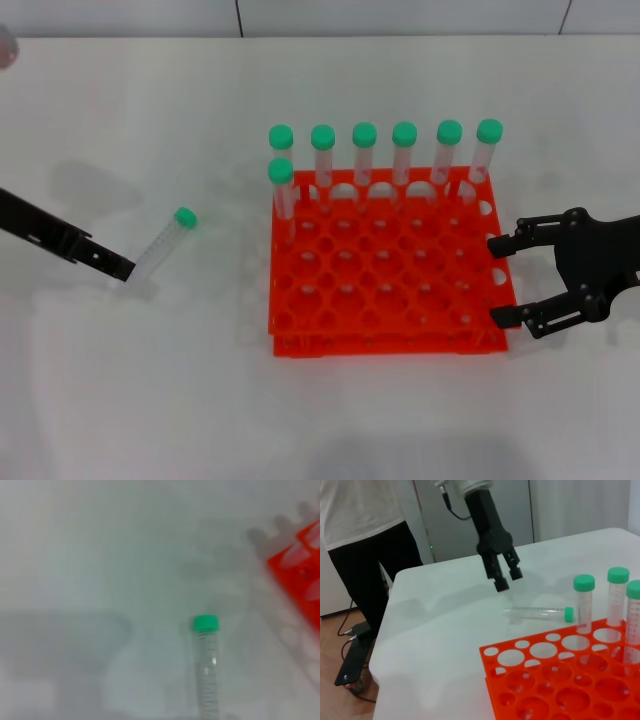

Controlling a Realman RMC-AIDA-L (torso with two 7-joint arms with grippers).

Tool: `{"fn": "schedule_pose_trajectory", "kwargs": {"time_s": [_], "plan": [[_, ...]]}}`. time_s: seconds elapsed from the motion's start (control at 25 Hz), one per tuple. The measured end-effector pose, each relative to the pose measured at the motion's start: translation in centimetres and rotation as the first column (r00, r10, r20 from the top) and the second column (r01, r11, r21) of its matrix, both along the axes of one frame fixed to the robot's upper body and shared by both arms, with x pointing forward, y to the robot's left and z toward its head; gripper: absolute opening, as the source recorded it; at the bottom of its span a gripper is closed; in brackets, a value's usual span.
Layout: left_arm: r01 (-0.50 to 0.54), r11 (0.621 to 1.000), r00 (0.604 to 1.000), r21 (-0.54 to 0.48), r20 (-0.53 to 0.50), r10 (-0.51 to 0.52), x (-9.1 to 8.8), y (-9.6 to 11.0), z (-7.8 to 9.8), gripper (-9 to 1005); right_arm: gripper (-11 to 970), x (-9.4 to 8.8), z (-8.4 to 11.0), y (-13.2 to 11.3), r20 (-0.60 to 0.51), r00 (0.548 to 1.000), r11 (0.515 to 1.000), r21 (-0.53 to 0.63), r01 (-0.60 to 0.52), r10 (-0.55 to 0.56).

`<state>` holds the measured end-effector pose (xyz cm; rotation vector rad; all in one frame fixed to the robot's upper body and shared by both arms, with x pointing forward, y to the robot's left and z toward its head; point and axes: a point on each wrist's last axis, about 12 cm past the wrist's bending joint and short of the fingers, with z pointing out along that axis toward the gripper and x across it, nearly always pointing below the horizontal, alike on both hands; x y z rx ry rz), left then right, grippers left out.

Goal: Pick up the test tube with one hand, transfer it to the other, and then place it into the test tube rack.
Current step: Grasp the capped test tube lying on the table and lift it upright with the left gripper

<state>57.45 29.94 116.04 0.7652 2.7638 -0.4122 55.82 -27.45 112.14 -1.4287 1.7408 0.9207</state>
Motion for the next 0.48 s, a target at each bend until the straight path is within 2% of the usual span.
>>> {"fn": "schedule_pose_trajectory", "kwargs": {"time_s": [0.32,0.48], "plan": [[0.022,0.999,0.999,0.030,-0.031,-0.021,1.1,-1.6,-2.2,861,857,0.0,0.0,0.0,0.000,1.000,1.000,0.001,0.000,0.000],[0.028,0.999,0.999,0.029,-0.038,-0.027,1.2,-2.3,-2.7,859,857,0.0,-0.1,0.1,0.001,1.000,1.000,0.001,0.002,-0.002]]}}
